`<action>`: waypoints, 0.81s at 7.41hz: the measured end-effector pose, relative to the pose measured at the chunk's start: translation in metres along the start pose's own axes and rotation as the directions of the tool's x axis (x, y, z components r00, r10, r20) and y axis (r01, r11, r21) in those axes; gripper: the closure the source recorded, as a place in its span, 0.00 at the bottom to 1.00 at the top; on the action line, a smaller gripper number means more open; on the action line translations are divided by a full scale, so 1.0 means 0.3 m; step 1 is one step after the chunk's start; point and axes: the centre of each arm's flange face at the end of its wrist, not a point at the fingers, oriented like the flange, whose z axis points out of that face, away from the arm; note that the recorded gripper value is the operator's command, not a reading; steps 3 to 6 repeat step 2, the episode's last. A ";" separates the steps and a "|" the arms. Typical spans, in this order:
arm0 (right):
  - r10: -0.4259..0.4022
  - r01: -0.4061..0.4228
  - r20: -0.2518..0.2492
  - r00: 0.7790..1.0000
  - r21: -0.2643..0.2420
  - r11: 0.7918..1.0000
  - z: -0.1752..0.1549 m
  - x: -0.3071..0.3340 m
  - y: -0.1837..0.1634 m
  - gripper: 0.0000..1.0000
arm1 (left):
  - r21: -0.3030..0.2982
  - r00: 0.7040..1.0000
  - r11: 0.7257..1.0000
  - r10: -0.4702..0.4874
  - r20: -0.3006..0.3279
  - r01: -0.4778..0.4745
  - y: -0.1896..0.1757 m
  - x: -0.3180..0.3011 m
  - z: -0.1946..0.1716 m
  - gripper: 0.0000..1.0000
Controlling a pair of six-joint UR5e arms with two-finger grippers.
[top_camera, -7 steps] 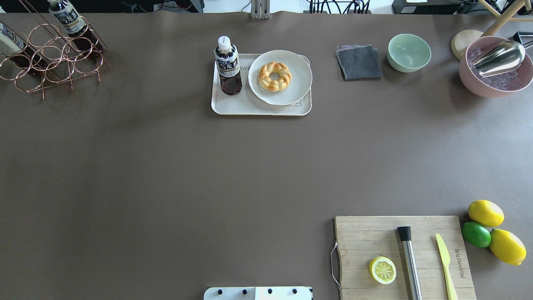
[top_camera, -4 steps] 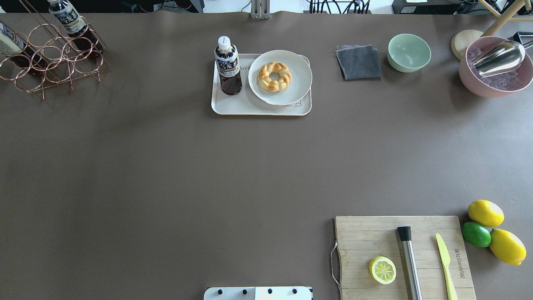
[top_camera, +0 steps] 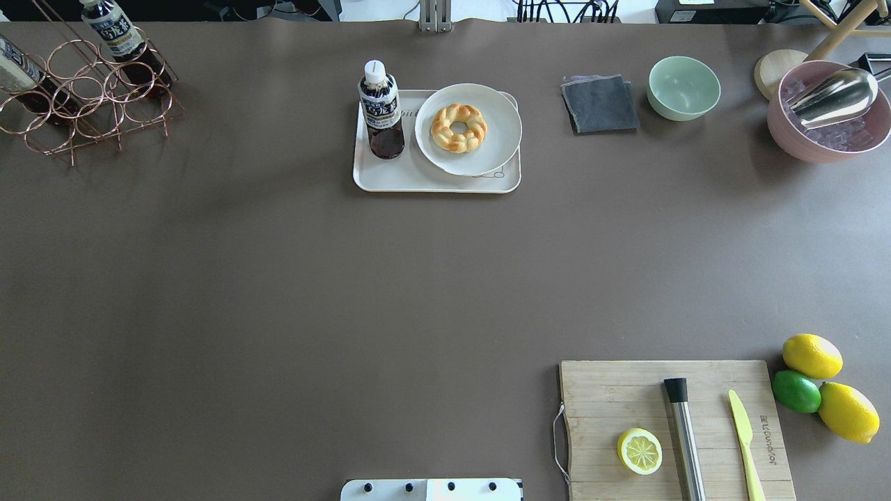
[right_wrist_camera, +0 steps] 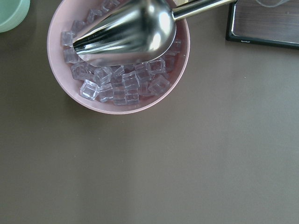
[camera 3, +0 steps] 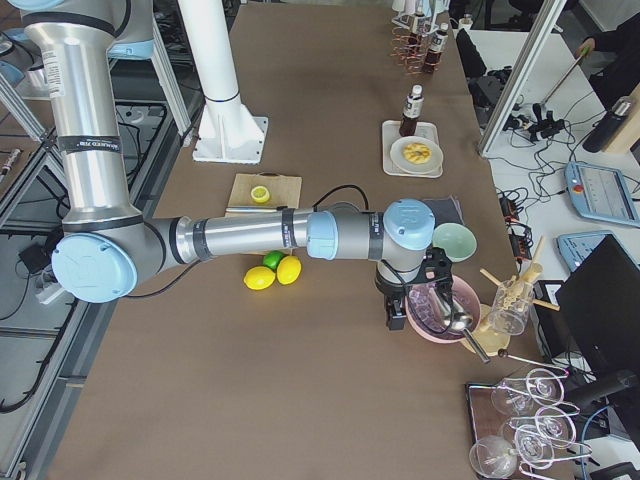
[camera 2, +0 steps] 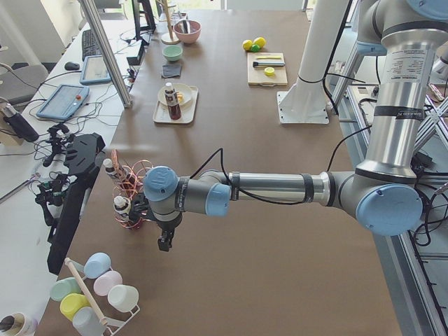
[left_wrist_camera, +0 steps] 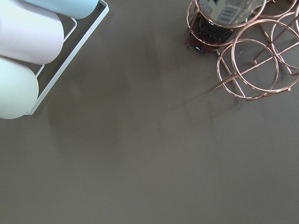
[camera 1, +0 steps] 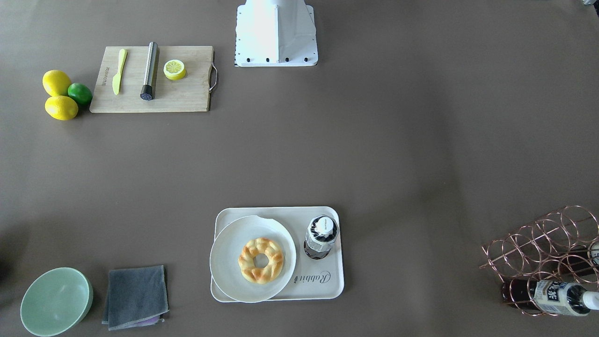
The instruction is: Place tea on tray
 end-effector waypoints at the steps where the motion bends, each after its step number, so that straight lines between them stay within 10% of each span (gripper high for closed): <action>1: 0.000 0.000 0.001 1.000 0.001 1.000 -0.001 0.000 0.001 0.00 | 0.000 1.000 1.000 0.000 0.000 0.000 0.001 0.000 -0.001 0.02; 6: 0.000 0.000 0.000 1.000 0.002 1.000 -0.003 -0.002 0.001 0.00 | 0.001 1.000 1.000 0.000 0.000 0.000 0.001 -0.001 -0.002 0.02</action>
